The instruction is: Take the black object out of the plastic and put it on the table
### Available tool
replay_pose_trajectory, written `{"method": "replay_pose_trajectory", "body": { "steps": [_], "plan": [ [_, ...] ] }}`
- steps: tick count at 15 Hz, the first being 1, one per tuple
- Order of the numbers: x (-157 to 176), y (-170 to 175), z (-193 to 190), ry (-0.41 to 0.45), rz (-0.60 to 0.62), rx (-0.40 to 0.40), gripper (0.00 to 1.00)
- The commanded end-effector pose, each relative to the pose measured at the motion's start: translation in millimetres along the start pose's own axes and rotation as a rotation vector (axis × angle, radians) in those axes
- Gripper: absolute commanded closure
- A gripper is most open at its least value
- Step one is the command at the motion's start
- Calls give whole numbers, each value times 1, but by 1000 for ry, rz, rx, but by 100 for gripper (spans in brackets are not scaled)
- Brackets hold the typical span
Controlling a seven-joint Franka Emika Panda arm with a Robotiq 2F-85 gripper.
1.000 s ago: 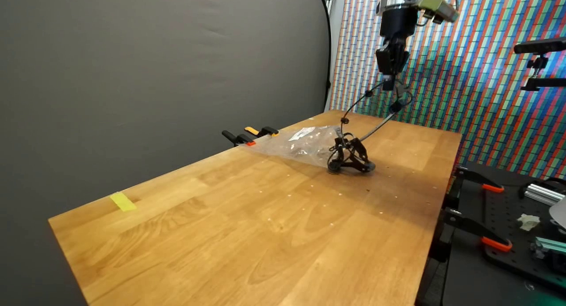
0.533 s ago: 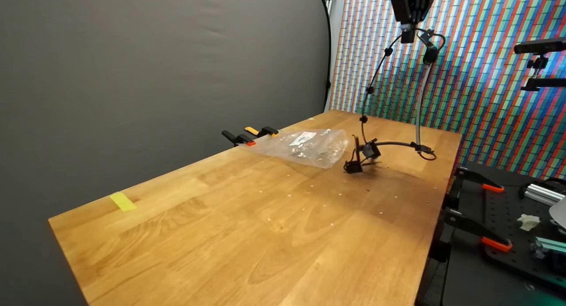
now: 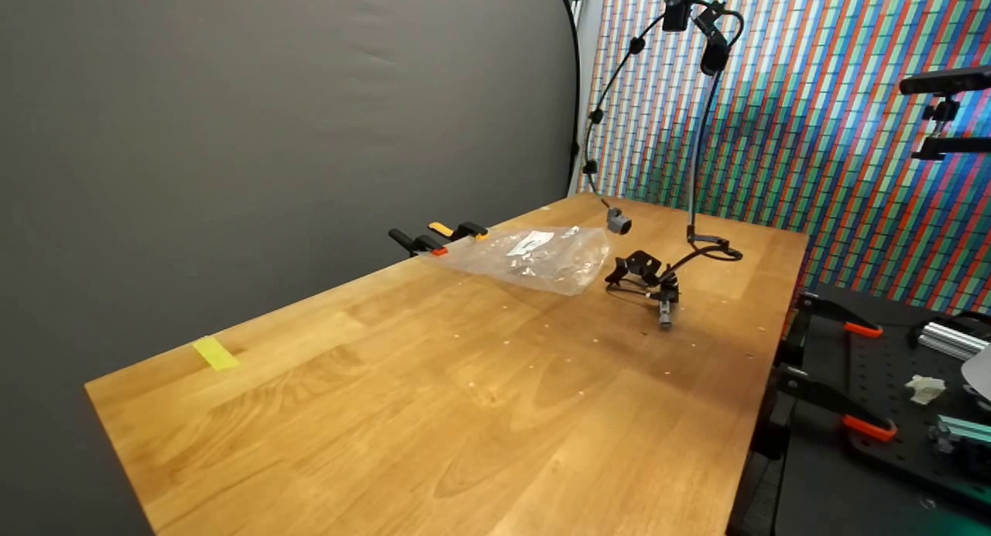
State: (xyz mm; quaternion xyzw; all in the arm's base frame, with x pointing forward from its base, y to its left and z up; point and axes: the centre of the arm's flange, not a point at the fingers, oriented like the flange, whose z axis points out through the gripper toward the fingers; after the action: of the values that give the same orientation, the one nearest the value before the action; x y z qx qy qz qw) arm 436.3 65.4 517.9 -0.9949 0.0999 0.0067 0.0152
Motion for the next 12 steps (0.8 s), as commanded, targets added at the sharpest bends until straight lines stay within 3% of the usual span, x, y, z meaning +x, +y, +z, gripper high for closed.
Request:
{"method": "replay_pose_trajectory", "body": {
  "steps": [1,6,12],
  "plan": [
    [17,-49,2,28,-44,93,99],
    [26,-104,42,106,-149,133,99],
    [44,-106,145,54,-231,116,99]
  ]
}}
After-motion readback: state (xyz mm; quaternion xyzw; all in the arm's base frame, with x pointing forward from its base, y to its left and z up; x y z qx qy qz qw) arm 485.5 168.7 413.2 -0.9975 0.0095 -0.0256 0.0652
